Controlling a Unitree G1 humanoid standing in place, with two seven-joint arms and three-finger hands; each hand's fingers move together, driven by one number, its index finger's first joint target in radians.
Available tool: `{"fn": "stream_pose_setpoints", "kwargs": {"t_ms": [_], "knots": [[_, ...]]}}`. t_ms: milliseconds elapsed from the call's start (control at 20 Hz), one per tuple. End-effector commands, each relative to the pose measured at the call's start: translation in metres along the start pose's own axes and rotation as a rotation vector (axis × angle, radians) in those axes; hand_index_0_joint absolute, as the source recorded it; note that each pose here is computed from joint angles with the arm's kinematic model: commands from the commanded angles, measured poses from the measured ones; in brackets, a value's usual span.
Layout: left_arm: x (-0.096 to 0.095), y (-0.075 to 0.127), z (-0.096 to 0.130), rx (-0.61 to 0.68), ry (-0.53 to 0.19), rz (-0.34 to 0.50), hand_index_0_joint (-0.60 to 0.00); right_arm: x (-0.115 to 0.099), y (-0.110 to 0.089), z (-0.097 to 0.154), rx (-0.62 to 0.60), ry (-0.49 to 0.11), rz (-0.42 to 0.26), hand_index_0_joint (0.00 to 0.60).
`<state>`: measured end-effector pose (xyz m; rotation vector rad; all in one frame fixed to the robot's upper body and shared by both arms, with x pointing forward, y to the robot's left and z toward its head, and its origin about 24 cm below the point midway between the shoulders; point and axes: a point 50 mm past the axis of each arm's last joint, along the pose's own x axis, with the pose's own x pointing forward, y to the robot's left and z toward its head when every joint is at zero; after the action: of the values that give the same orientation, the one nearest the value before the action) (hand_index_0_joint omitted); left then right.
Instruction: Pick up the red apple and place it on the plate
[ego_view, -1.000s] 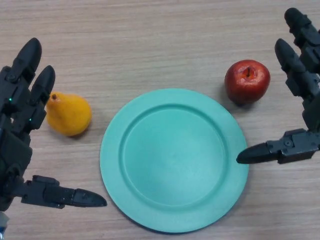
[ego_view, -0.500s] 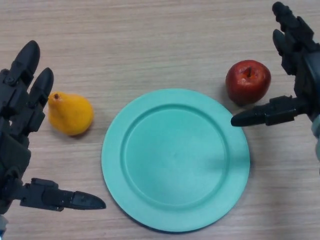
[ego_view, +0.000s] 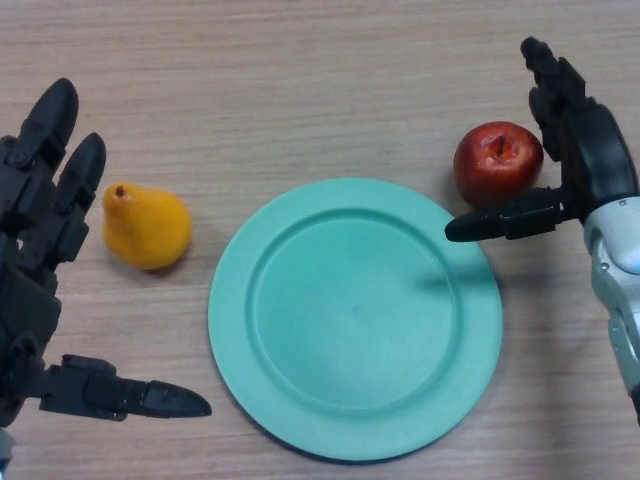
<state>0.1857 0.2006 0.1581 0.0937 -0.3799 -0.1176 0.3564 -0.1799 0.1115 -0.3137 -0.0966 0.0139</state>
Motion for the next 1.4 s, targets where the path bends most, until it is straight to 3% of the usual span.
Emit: {"fn": "stream_pose_setpoints", "kwargs": {"t_ms": [50,100,150,250,450,800,1000,1300,1350,1400], "knots": [[-0.003,0.007,0.027,0.098,-0.195,0.031,0.000,0.010,-0.015,0.046,-0.016,-0.245,-0.091,0.350],[-0.003,0.007,0.028,0.097,-0.197,0.036,0.000,0.012,-0.013,0.042,-0.008,-0.216,-0.097,0.501],[-0.003,0.008,0.028,0.097,-0.196,0.042,0.000,0.015,-0.010,0.040,0.031,-0.184,-0.110,0.596],[-0.003,0.009,0.028,0.095,-0.197,0.044,0.000,0.018,-0.009,0.041,0.072,-0.162,-0.120,0.600],[-0.003,0.007,0.029,0.096,-0.199,0.051,0.000,0.014,-0.009,0.053,0.130,-0.192,-0.119,0.600],[-0.004,0.004,0.033,0.086,-0.211,0.028,0.000,-0.043,0.025,0.082,0.119,-0.312,0.028,0.600],[-0.006,0.003,0.032,0.085,-0.213,0.034,0.000,-0.073,0.056,0.067,0.053,-0.306,0.115,0.600],[-0.009,-0.001,0.033,0.077,-0.229,0.029,0.000,-0.087,0.076,0.041,0.061,-0.214,0.166,0.600],[-0.009,-0.001,0.033,0.077,-0.230,0.030,0.000,-0.087,0.076,0.041,0.058,-0.211,0.167,0.499],[-0.009,-0.001,0.033,0.077,-0.230,0.030,0.000,-0.087,0.076,0.041,0.049,-0.209,0.171,0.349]]}}
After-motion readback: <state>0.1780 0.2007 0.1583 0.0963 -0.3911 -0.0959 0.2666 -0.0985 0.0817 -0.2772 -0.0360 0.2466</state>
